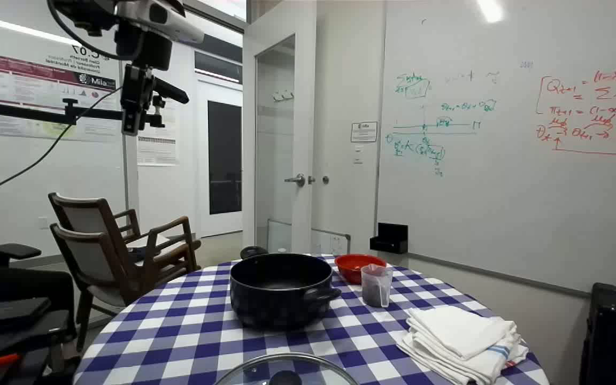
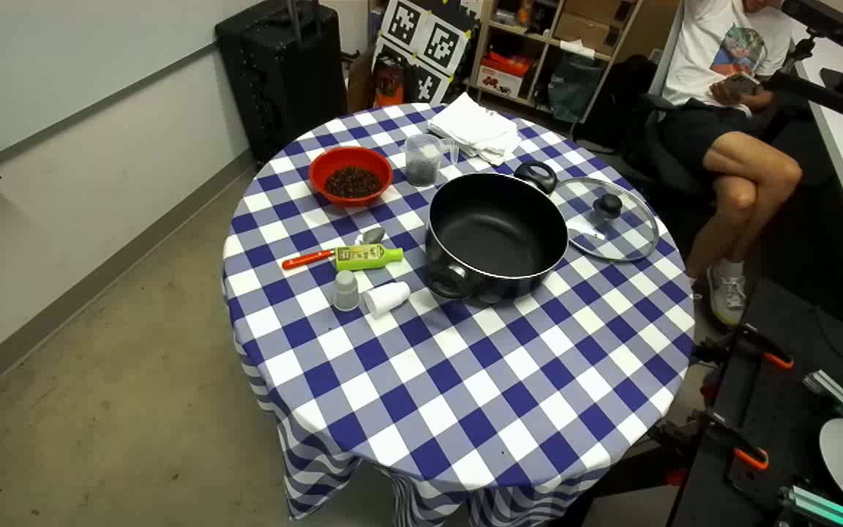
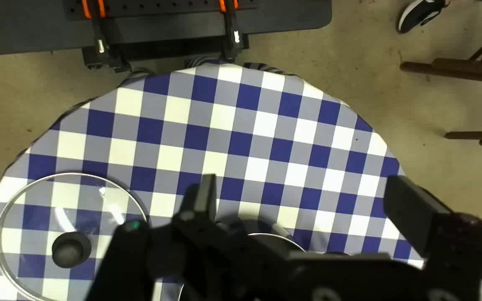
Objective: Put the glass lid on the black pot
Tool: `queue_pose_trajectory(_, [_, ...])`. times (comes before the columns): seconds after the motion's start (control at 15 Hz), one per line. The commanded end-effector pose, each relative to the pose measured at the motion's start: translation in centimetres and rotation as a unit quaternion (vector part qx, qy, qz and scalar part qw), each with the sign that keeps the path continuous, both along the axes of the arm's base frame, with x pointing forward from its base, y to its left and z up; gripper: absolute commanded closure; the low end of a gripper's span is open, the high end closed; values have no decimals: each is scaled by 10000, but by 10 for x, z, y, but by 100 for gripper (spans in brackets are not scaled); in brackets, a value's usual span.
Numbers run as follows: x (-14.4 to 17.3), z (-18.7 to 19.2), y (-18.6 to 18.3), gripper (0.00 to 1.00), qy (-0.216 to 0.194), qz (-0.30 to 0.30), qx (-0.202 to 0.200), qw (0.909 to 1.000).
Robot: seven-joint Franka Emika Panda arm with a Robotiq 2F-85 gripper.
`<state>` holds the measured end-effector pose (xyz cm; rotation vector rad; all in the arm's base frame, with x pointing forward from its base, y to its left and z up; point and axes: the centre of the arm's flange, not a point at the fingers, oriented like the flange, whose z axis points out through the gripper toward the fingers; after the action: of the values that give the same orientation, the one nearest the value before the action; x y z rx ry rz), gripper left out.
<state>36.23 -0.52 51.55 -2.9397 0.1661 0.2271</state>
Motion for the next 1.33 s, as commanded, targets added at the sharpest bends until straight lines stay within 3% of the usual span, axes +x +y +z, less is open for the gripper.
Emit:
queue_pose_trajectory(0.0, [0,0,0,0,-5,-1,0,10000])
queue_pose_trajectory(0.27, [38,-44,-34,0,-51,-645,-390,9971])
queue_pose_trajectory(0.6, [86,-116,-95,0,19,-1445,-560,9879])
queue_pose_trajectory(1.0, [126,-202,-161,0,22,-2887,-819,9539])
queue_pose_trajectory(1.27, [144,-250,-192,0,203,-3440,-929,9341])
